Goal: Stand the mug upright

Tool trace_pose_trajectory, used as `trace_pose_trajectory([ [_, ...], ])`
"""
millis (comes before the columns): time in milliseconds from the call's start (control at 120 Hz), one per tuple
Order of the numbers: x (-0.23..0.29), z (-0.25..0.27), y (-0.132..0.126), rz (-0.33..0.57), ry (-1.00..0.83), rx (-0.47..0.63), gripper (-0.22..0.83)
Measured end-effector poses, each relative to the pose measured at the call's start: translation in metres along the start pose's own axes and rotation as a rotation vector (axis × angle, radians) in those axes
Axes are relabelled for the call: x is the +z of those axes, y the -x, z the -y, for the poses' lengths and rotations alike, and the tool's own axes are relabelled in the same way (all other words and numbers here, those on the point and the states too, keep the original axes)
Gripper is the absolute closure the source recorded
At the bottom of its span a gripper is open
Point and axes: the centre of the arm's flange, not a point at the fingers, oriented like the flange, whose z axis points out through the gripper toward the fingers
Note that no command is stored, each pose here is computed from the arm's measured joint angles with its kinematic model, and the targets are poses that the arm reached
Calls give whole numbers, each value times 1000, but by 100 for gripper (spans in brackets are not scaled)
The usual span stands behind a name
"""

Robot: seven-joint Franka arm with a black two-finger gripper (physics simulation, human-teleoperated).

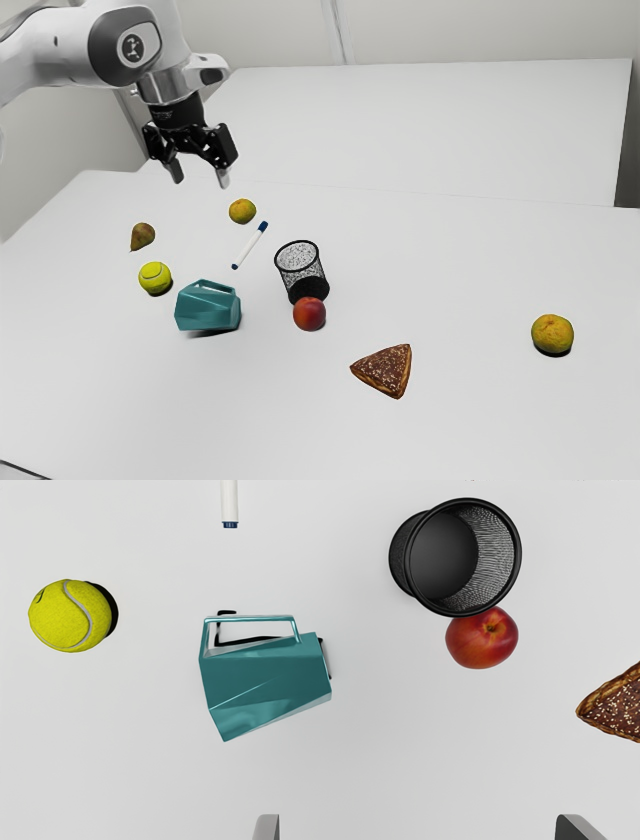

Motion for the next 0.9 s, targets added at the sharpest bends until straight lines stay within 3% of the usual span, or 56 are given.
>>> trace_pose_trajectory([
  [233,3,21,7,17,8,-41,0],
  [508,58,50,20,78,126,-84,0],
  [783,124,158,49,49,307,-198,0],
  [900,150,181,58,14,362,-190,0],
])
